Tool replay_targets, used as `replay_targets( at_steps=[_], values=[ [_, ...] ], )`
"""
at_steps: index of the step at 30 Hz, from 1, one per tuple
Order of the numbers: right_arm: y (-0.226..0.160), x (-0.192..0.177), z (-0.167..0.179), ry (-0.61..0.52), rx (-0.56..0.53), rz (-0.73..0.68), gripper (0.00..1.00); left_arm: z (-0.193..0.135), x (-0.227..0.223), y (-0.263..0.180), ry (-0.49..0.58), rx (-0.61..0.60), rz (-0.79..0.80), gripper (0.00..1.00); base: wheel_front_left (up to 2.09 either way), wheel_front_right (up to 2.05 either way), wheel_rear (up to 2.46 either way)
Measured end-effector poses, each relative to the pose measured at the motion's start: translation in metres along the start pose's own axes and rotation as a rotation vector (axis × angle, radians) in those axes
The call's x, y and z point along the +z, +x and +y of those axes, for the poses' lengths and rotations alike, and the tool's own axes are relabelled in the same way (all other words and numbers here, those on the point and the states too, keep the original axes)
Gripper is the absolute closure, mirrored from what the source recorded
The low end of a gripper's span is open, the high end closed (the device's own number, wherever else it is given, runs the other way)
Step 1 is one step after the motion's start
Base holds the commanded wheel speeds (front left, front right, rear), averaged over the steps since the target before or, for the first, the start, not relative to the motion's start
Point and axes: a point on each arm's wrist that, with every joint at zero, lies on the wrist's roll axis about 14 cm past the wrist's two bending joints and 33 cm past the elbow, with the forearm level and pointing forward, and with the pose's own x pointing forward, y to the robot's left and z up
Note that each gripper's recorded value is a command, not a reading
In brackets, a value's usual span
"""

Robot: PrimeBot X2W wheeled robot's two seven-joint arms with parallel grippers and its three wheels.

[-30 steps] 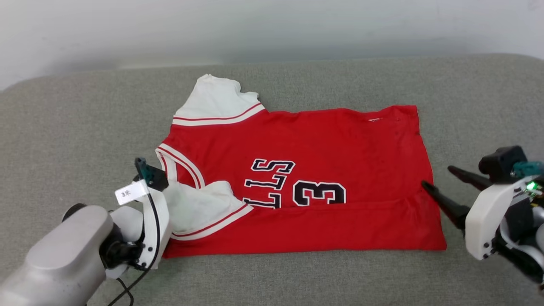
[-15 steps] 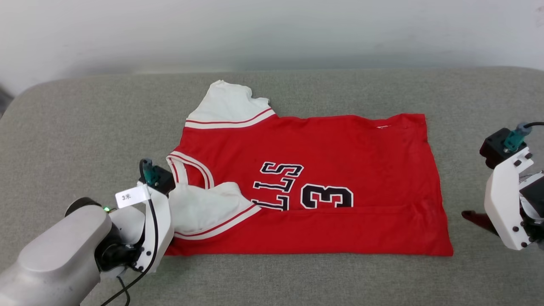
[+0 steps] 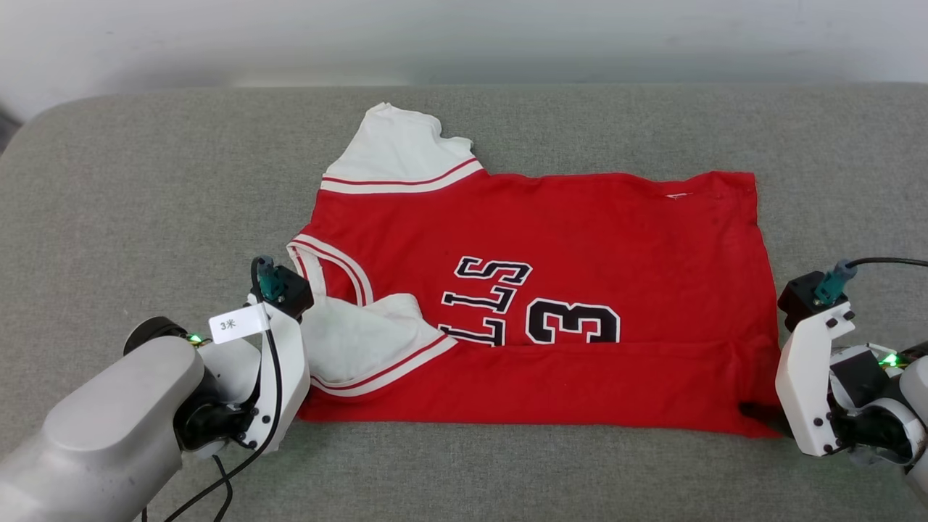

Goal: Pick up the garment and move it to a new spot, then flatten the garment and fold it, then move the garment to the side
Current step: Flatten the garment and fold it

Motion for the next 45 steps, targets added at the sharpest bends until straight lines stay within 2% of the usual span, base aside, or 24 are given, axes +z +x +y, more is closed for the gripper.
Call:
replay_targets(
  at_steps=[4, 5, 6, 12, 18, 21, 29, 32, 37, 38, 39, 40, 41, 45],
  values=[
    [0.006, -0.003, 0.002, 0.016, 0.011, -0.013, 0.0, 0.001, -0.001, 0.002, 0.001, 0.0, 0.0, 1.0, 0.0, 0.0, 0.0],
    [0.007, -0.002, 0.002, 0.016, 0.011, -0.023, 0.91, 0.001, -0.001, 0.002, 0.001, 0.0, -0.001, 1.0, 0.0, 0.0, 0.0],
    [0.007, -0.002, 0.002, 0.019, 0.013, -0.032, 1.0, 0.001, -0.001, 0.002, 0.002, -0.001, -0.002, 1.0, 0.0, 0.0, 0.0],
    [-0.006, 0.011, 0.007, -0.015, 0.013, -0.133, 1.0, -0.006, -0.004, -0.003, 0.003, -0.008, -0.02, 1.0, 0.0, 0.0, 0.0],
    [-0.044, 0.025, 0.0, -0.064, -0.014, -0.262, 1.0, -0.009, -0.006, -0.025, 0.01, 0.003, -0.076, 1.0, 0.0, 0.0, 0.0],
    [-0.058, 0.019, -0.001, -0.077, -0.021, -0.284, 1.0, -0.012, -0.011, -0.036, 0.019, 0.001, -0.091, 1.0, 0.0, 0.0, 0.0],
    [-0.064, -0.014, 0.006, -0.08, 0.008, -0.243, 1.0, -0.035, -0.04, -0.039, 0.016, -0.044, -0.07, 1.0, 0.0, 0.0, 0.0],
    [-0.049, -0.04, 0.008, -0.041, 0.022, -0.158, 1.0, -0.041, -0.058, -0.026, -0.013, -0.058, -0.023, 1.0, 0.0, 0.0, 0.0],
    [-0.03, -0.051, 0.012, 0.001, 0.035, -0.113, 1.0, -0.039, -0.068, -0.013, -0.059, -0.061, 0.009, 1.0, 0.0, 0.0, 0.0],
    [-0.027, -0.052, 0.012, 0.005, 0.035, -0.115, 1.0, -0.038, -0.068, -0.011, -0.065, -0.06, 0.008, 0.91, 0.0, 0.0, 0.0],
    [-0.026, -0.051, 0.012, 0.008, 0.035, -0.119, 0.68, -0.038, -0.068, -0.01, -0.07, -0.058, 0.002, 0.0, 0.0, 0.0, 0.0],
    [-0.026, -0.049, 0.013, 0.007, 0.033, -0.132, 0.23, -0.037, -0.066, -0.01, -0.073, -0.056, -0.009, 0.0, 0.0, 0.0, 0.0],
    [-0.026, -0.045, 0.013, 0.006, 0.031, -0.153, 0.0, -0.037, -0.065, -0.01, -0.074, -0.054, -0.018, 0.0, 0.0, 0.0, 0.0],
    [-0.04, -0.02, 0.013, -0.023, 0.013, -0.296, 0.0, -0.03, -0.057, -0.019, -0.053, -0.023, -0.073, 0.0, 0.0, 0.0, 0.0]
  ],
)
